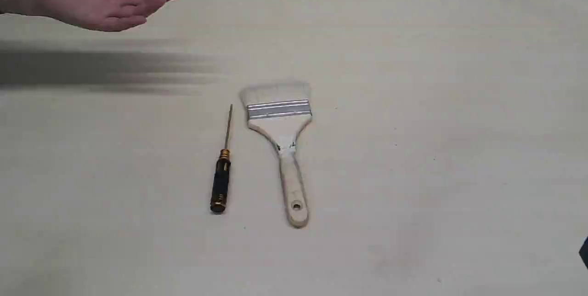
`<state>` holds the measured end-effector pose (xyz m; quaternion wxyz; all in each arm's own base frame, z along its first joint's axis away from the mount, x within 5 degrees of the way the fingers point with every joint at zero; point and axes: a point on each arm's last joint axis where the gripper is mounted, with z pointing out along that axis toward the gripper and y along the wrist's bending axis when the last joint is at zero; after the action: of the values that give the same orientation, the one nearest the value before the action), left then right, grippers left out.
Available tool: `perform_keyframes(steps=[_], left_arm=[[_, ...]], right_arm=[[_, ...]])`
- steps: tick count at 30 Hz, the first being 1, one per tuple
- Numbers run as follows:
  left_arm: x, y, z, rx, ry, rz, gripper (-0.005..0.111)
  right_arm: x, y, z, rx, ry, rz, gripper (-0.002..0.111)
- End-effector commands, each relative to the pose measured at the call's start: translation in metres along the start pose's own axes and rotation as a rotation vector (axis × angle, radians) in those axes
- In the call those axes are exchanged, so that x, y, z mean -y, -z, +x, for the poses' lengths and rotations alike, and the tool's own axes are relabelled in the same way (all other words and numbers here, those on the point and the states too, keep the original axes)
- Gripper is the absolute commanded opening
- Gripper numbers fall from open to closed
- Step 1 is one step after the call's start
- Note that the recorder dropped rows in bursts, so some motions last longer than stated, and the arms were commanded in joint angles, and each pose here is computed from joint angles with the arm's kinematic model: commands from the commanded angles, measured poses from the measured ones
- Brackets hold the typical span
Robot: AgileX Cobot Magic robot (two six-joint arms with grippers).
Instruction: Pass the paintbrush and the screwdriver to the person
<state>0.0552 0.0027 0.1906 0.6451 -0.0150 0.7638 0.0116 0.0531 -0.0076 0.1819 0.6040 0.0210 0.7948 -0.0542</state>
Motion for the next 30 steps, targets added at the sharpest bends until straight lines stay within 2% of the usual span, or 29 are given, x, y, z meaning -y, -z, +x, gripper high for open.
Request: perform_keyframes(steps=[1, 12, 14, 21, 28, 29, 30], left_arm=[[0.001, 0.000, 0.000, 0.006, 0.003, 0.009, 0.000], [0.001, 0.000, 0.000, 0.006, 0.003, 0.009, 0.000], [0.001, 0.000, 0.000, 0.006, 0.003, 0.009, 0.000], [0.001, 0.000, 0.000, 0.006, 0.003, 0.009, 0.000], [0.000, 0.000, 0.000, 0.007, 0.001, 0.009, 0.000], [0.000, 0.000, 0.000, 0.007, 0.001, 0.009, 0.000], [0.000, 0.000, 0.000, 0.007, 0.001, 0.009, 0.000]], right_arm=[[0.000, 0.000, 0.000, 0.007, 0.001, 0.005, 0.004], [0.000, 0.000, 0.000, 0.007, 0.003, 0.005, 0.004], [0.002, 0.000, -0.003, 0.036, 0.102, 0.026, 0.004], [-0.003, 0.010, -0.040, 0.470, 0.118, -0.001, 0.004], [-0.004, 0.015, -0.049, 0.584, 0.117, -0.010, 0.004], [-0.004, 0.018, -0.053, 0.632, 0.074, -0.024, 0.004], [-0.004, 0.020, -0.056, 0.676, -0.059, -0.062, 0.004]])
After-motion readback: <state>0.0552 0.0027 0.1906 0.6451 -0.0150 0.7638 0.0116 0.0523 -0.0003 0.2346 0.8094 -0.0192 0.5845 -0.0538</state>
